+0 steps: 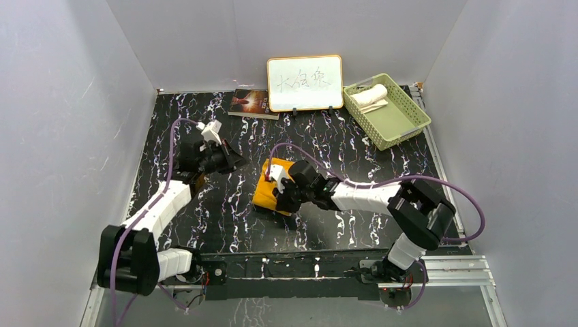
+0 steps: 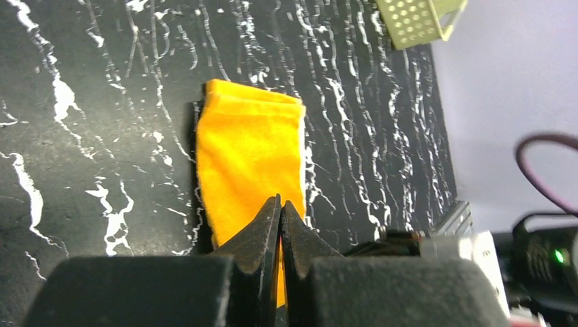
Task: Roll the towels
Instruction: Roll the towel at the center of the board.
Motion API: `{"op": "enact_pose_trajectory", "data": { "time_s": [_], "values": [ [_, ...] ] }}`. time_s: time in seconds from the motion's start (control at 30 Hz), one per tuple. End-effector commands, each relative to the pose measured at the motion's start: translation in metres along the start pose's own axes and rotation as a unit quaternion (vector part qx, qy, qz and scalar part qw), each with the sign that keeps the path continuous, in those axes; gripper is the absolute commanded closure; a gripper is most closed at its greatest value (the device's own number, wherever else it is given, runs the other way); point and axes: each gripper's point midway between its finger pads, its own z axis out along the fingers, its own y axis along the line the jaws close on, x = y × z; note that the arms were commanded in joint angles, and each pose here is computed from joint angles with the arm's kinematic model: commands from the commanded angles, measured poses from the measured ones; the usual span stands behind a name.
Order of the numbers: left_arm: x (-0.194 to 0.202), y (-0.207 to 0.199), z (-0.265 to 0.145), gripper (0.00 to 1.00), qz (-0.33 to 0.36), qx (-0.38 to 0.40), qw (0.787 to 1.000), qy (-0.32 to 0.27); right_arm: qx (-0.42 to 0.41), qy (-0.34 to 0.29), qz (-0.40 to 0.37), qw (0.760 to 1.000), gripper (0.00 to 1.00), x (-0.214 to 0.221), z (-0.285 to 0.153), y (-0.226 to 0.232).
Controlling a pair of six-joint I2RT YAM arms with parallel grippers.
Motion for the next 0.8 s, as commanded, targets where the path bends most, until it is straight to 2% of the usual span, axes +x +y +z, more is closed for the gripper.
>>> {"op": "enact_pose_trajectory", "data": {
  "time_s": [0.0, 0.07, 0.17, 0.37, 0.53, 0.77],
  "values": [
    [0.021, -0.019, -0.018, 1.00, -0.007, 0.045, 0.999, 0.028, -0.056, -0.080, 0.091, 0.991, 1.00, -0.051, -0.017, 0.009],
    [0.029, -0.025, -0.022, 1.00, -0.008, 0.071, 0.997, 0.027, -0.059, -0.092, 0.138, 0.984, 1.00, -0.058, -0.018, 0.003],
    [0.038, -0.029, -0.027, 1.00, -0.009, 0.090, 0.996, 0.020, -0.106, -0.093, 0.210, 0.967, 1.00, -0.067, -0.016, 0.002],
    [0.049, -0.031, -0.030, 1.00, -0.024, 0.113, 0.993, 0.015, -0.210, -0.007, 0.345, 0.915, 1.00, -0.056, 0.009, 0.005],
    [0.056, -0.027, -0.026, 1.00, -0.039, 0.118, 0.992, 0.021, -0.226, 0.017, 0.415, 0.881, 1.00, -0.044, 0.021, -0.001],
    [0.063, -0.018, -0.017, 1.00, -0.051, 0.111, 0.992, 0.027, -0.222, 0.004, 0.504, 0.834, 1.00, -0.034, 0.023, -0.023]
  ]
}}
